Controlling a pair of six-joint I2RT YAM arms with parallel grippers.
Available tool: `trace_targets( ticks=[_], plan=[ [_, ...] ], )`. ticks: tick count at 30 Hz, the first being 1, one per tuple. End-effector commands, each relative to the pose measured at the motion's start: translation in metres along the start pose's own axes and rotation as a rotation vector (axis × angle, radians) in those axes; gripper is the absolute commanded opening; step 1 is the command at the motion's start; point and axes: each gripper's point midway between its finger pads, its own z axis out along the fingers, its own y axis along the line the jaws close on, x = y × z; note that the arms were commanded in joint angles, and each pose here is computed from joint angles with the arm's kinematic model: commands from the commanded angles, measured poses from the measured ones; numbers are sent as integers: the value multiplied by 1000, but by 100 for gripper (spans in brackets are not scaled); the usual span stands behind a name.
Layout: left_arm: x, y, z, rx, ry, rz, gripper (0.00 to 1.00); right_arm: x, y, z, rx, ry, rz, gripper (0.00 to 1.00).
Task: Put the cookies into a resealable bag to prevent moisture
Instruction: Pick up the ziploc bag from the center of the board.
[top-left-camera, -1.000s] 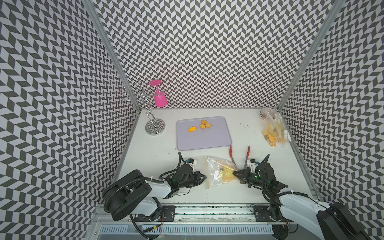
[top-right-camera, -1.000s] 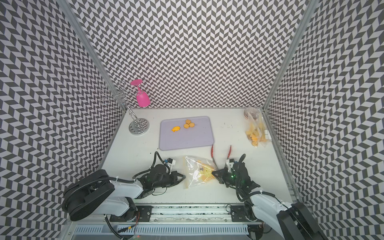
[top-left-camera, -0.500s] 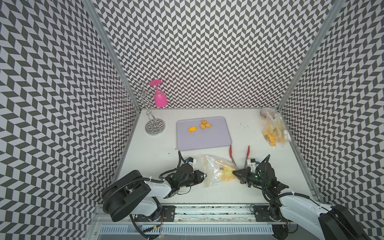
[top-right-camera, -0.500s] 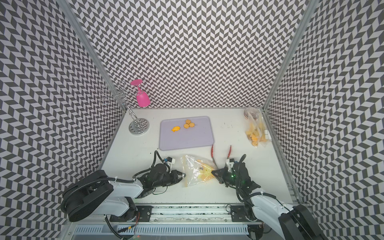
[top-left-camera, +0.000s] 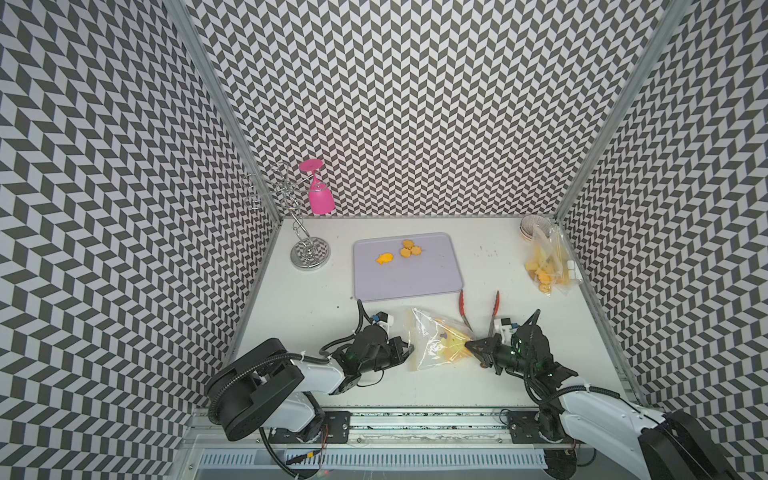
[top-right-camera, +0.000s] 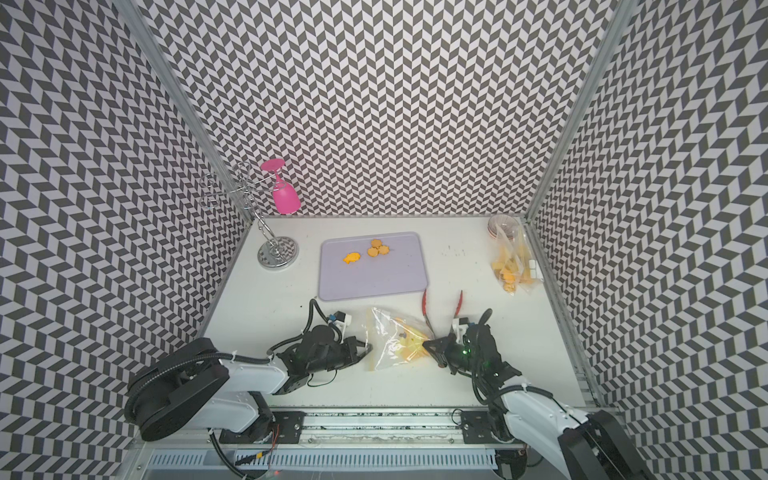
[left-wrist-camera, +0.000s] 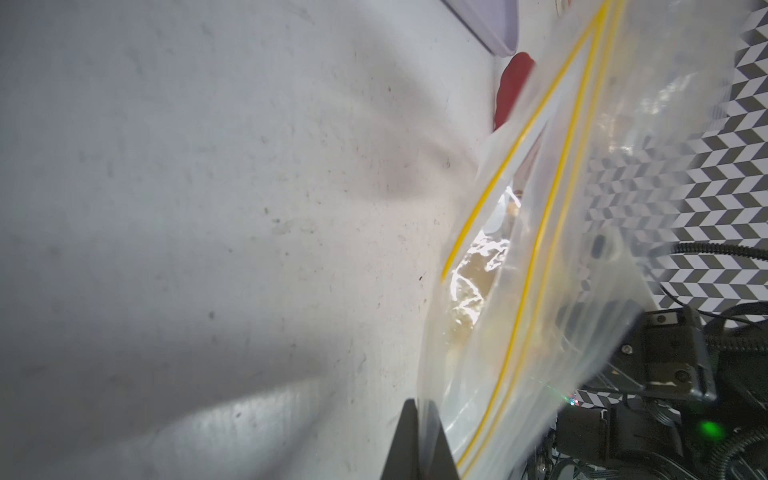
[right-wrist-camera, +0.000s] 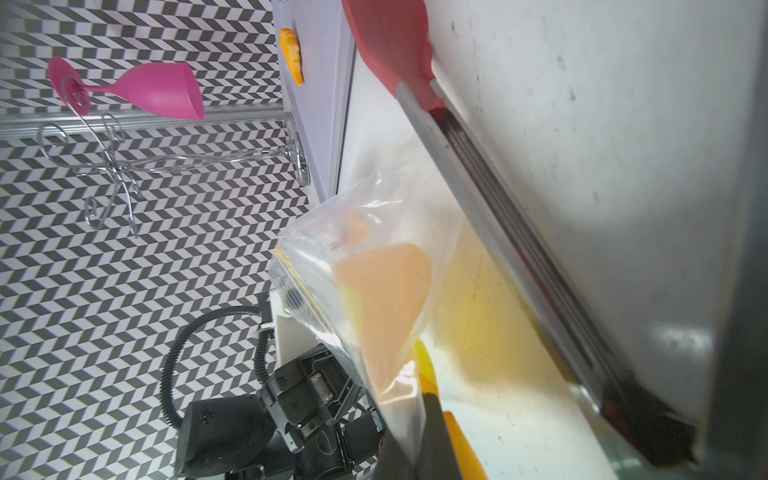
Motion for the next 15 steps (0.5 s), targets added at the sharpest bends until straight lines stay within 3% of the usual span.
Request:
trace_targets(
  ticks=[1,3,4,5,9,15],
  plan=[
    [-23,-17,-7,-9,-66,18,0,-19,43,-4,-11,-66,-198,29],
    [-37,-19,-17,-56,-87,24,0,-30,67,-9,7,-107,-331,61],
    [-46,-22,-25,-70,-103,28,0,-37,75,-11,20,-134,-379,85],
    [-54,-22,-33,-84,-113,28,0,-43,83,-12,24,-156,-407,100],
    [-96,-26,-71,-153,-163,24,0,-58,105,-14,80,-163,-516,100],
    [-161,-23,-143,-474,-221,85,0,-74,82,-10,280,-157,-570,100]
  ],
)
